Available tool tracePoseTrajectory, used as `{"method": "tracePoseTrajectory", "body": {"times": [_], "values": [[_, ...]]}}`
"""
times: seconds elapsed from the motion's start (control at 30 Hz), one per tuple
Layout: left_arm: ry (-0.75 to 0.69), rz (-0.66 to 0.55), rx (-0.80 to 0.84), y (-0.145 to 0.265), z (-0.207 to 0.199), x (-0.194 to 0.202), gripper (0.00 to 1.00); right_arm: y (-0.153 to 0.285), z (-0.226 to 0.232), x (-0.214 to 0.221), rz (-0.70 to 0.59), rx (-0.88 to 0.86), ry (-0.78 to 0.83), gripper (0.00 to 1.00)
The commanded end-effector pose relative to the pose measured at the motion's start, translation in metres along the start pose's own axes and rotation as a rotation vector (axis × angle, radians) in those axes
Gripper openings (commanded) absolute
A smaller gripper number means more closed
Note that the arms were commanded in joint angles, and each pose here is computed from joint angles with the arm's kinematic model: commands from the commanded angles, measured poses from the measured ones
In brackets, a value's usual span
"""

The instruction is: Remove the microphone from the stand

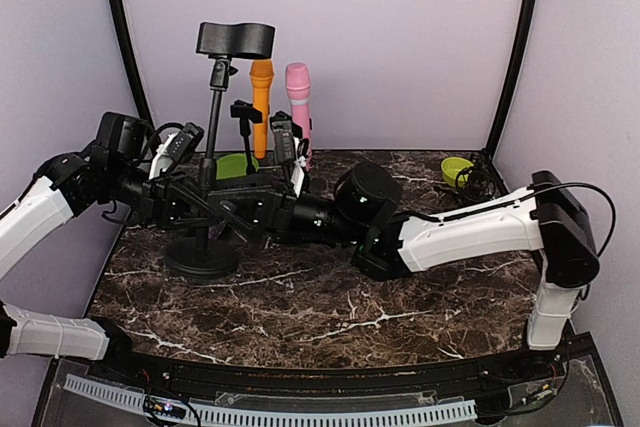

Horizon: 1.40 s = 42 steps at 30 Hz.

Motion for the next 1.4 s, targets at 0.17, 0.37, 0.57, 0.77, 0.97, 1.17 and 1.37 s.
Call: {"method": "tracePoseTrajectory", "body": {"times": [0.17,0.37,0.57,0.77,0.97,1.17,1.37], "values": [[-0.245,-0.044,-0.291,0.012,0.008,-0.014,0.0,0.0,0.009,-0.014,0.104,0.626,0.264,0.8],[-0.319,-0.09,-0.37,0.016,0.009,-0.018,0.0,-0.018,0.002,-0.009,0.153,0.737,0.294,0.69],[-0.313,-0.101,-0.372,0.016,0.011,-0.016,0.0,-0.037,0.001,-0.009,0.13,0.805,0.331,0.55],[-0.31,-0.104,-0.368,0.015,0.013,-0.015,0.0,-0.052,-0.004,-0.006,0.127,0.797,0.347,0.49],[-0.316,-0.107,-0.369,0.015,0.013,-0.015,0.0,-0.052,-0.007,-0.004,0.14,0.799,0.327,0.2],[-0.308,-0.105,-0.324,0.014,0.008,-0.016,0.0,-0.045,0.006,-0.015,0.078,0.679,0.334,0.08],[-0.291,-0.097,-0.198,0.012,-0.007,-0.017,0.0,-0.038,0.028,-0.033,0.008,0.474,0.366,0.07]]}}
Point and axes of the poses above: each gripper's point midway between its finger pads, its own y axis back along the fingers, its own z axis along the line the jaws close on, x = y × z, the point moved 7 cm from there along y, back along the fingers, and after that the axes turned 10 degrees about y, right-handed, at the moved point
